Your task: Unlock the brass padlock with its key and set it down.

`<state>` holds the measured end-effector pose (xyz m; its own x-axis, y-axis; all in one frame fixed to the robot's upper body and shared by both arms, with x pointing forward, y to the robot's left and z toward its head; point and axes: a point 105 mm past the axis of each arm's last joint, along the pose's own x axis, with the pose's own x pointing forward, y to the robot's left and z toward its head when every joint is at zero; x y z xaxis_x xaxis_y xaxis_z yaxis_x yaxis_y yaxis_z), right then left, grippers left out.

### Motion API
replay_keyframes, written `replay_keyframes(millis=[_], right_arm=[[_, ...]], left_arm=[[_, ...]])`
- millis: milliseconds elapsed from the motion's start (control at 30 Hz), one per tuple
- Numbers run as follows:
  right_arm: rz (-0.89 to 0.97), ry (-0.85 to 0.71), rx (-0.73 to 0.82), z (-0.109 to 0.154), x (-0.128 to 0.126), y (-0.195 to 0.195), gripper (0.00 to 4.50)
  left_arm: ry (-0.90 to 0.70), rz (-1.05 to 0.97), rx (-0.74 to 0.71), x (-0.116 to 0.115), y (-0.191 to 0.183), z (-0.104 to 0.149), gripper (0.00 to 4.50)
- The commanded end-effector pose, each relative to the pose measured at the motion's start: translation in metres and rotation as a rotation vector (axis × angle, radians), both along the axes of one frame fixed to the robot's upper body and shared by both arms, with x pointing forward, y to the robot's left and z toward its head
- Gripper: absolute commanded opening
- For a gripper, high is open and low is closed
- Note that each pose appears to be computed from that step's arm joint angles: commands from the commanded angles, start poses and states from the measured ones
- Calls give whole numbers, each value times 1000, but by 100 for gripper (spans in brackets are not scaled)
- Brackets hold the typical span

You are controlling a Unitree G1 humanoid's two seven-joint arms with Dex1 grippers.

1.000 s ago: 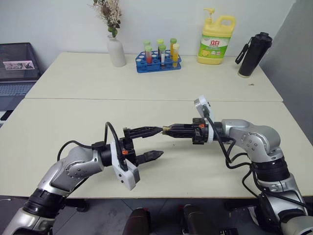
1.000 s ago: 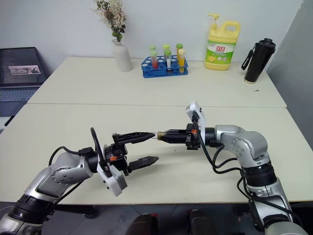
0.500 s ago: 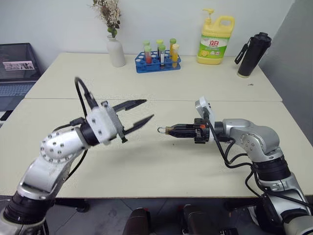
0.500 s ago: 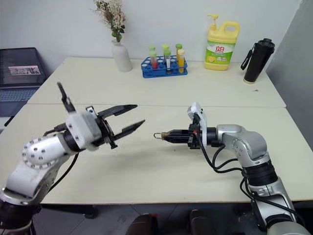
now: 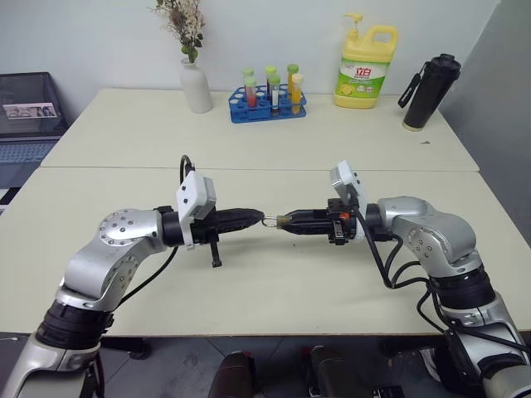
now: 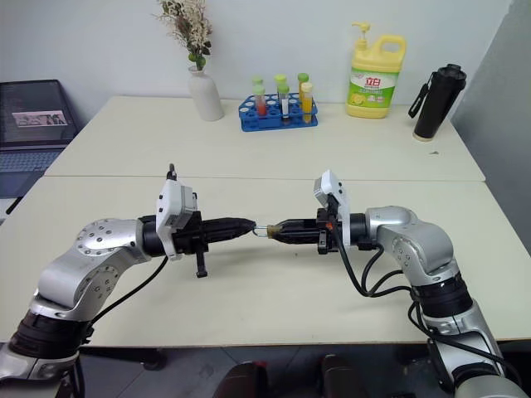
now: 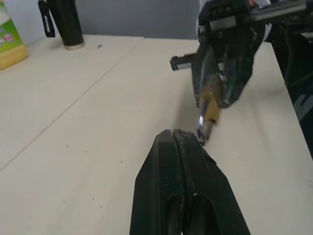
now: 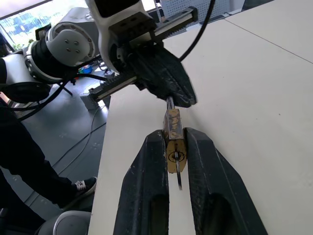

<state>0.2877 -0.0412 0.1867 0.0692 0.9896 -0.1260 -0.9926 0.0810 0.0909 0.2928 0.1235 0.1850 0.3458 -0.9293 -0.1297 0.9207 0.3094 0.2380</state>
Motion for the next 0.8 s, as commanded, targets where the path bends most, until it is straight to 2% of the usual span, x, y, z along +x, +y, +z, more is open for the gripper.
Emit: replay_keyframes(millis=[33,267,800], right_arm=[[19,-44,40,15,-6,-2,19],[13,-36,44,16,-5,-2,19],[-9,-15,24,9,1,-5,19]], left_arm=[[-38,-19,9,4,-3,4,0],[8,-76,19,-5,-9,-6,0],[37,-100,1,-22,-12,-8,0]])
